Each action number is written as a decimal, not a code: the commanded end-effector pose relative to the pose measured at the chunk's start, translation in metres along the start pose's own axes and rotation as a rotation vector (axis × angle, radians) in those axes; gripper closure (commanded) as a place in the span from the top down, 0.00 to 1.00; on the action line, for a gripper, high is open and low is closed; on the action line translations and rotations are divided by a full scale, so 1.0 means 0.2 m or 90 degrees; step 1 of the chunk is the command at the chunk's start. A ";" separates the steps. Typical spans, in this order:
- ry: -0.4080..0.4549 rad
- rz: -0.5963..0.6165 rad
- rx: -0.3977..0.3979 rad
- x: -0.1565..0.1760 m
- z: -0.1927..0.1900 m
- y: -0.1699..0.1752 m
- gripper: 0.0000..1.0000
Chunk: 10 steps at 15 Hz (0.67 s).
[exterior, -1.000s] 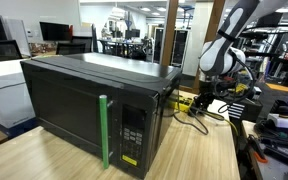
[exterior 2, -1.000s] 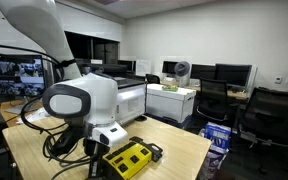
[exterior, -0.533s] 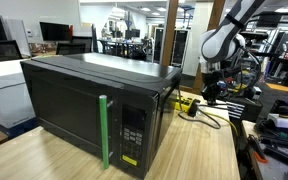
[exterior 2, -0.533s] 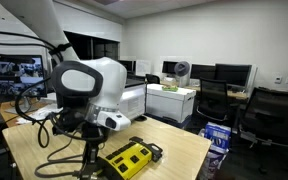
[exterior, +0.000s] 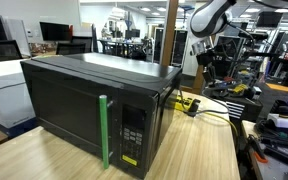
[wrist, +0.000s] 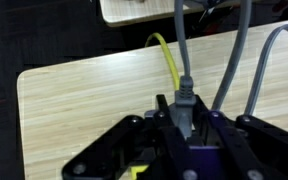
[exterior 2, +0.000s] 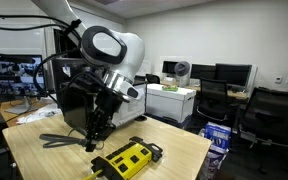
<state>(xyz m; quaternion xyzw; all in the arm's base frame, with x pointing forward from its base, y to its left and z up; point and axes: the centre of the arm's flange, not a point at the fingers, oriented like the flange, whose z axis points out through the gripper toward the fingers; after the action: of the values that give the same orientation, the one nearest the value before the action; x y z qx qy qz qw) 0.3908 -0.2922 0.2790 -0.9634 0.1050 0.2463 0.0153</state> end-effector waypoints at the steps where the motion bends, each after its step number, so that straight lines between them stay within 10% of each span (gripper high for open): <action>1: -0.069 -0.096 -0.007 0.14 -0.08 0.04 0.07; 10: -0.228 -0.213 -0.042 0.65 -0.05 0.27 0.07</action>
<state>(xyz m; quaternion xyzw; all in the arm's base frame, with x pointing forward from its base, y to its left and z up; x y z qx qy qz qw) 0.4636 -0.3400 0.2370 -0.9276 -0.0295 0.3709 0.0328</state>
